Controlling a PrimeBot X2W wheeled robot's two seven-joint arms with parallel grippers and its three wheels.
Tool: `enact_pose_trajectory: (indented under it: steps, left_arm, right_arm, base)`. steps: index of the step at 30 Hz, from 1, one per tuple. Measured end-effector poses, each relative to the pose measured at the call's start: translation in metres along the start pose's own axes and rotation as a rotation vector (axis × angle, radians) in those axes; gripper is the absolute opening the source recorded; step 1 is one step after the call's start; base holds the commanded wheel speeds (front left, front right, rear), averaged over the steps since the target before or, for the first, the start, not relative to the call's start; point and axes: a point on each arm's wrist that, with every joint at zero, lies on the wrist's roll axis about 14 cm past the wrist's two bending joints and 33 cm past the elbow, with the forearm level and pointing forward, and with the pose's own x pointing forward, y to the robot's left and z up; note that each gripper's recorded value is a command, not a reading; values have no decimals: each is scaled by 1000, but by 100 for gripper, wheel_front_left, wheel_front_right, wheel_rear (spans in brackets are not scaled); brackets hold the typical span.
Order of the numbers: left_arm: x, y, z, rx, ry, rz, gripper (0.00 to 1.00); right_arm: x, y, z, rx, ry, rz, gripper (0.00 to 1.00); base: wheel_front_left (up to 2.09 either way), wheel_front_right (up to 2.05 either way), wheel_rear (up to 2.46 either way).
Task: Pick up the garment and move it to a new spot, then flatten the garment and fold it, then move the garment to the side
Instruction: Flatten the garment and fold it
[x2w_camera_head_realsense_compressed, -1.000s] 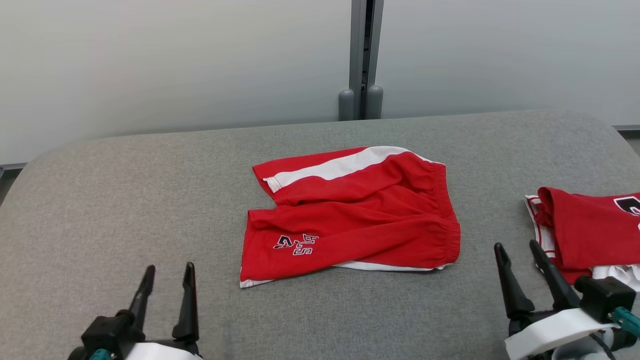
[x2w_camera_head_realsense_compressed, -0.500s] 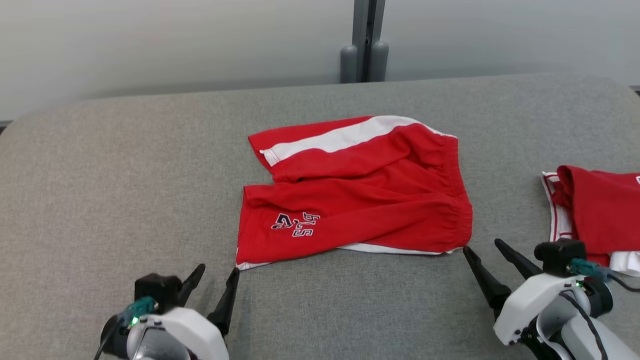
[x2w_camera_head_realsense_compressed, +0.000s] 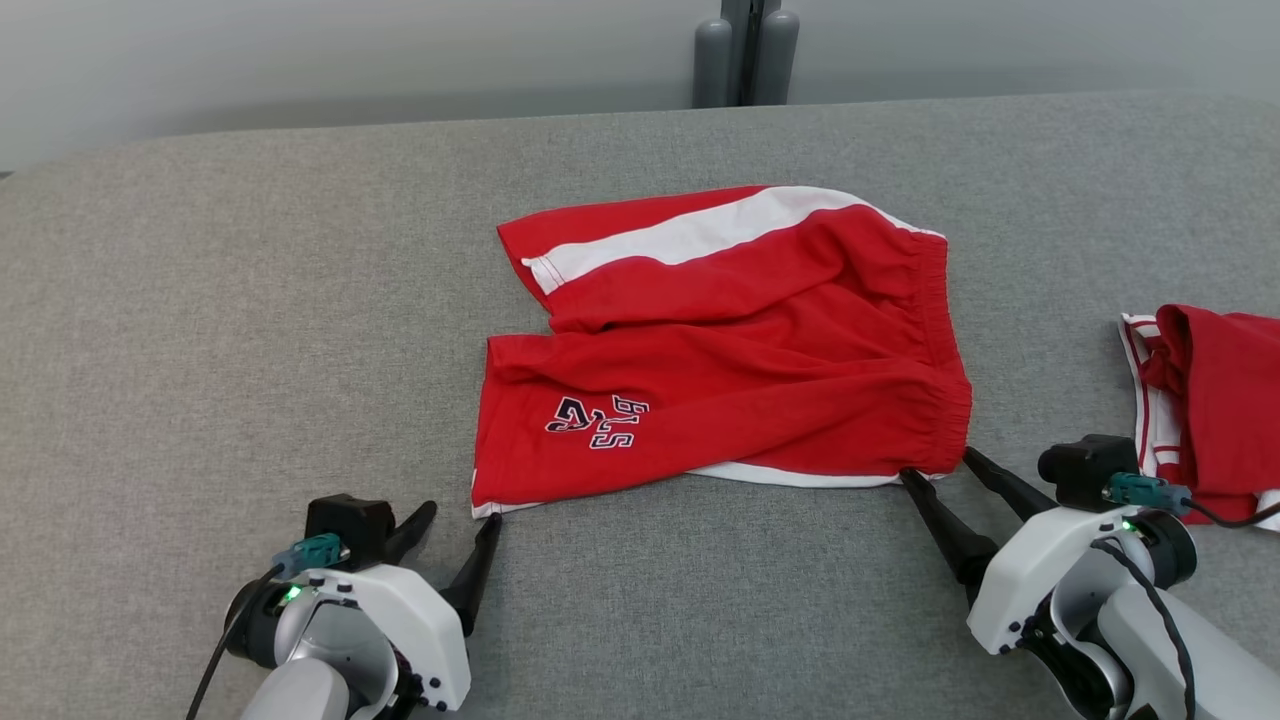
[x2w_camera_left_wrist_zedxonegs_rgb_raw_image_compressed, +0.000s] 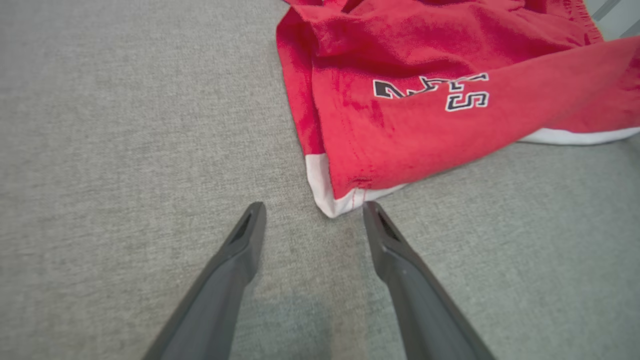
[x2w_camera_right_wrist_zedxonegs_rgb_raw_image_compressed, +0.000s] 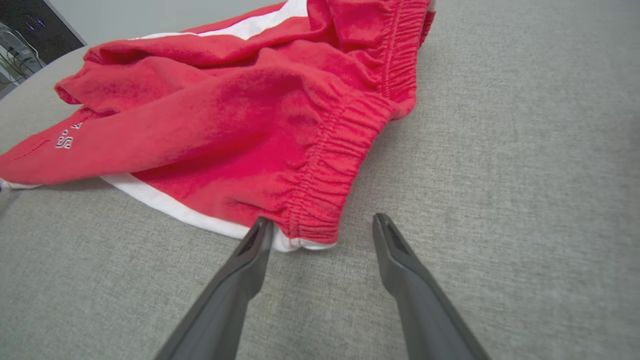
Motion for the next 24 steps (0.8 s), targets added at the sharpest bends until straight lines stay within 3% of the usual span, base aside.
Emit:
enact_pose_trajectory:
  steps: [9,12,14,15,16,17,19,20,24]
  left_arm:
    - [12,-11,-2,18,20,-41,98]
    - [14,-13,-3,21,26,-47,47]
    - [15,-14,-2,25,22,-51,31]
    - [15,-14,-2,26,21,-54,25]
    - [15,-15,-2,23,20,-56,0]
    - [15,-15,-2,21,20,-58,0]
    - [14,-15,-2,20,19,-59,0]
    - [14,-16,-2,19,17,-60,0]
    - [13,-17,0,20,5,-66,0]
  right_arm:
    - [6,4,-5,3,8,21,100]
    - [7,7,-6,5,7,30,100]
    - [8,8,-6,5,7,36,100]
    - [8,9,-5,5,2,38,89]
    - [9,9,-5,6,3,40,72]
    - [9,10,-6,7,6,42,46]
    - [9,12,-8,8,11,48,20]
    - [9,13,-8,9,9,51,0]
    - [10,18,-2,5,-12,66,0]
  base:
    - [0,0,0]
    - [0,0,0]
    - [0,0,0]
    - [0,0,0]
    - [0,0,0]
    - [0,0,0]
    - [0,0,0]
    - [0,0,0]
    - [0,0,0]
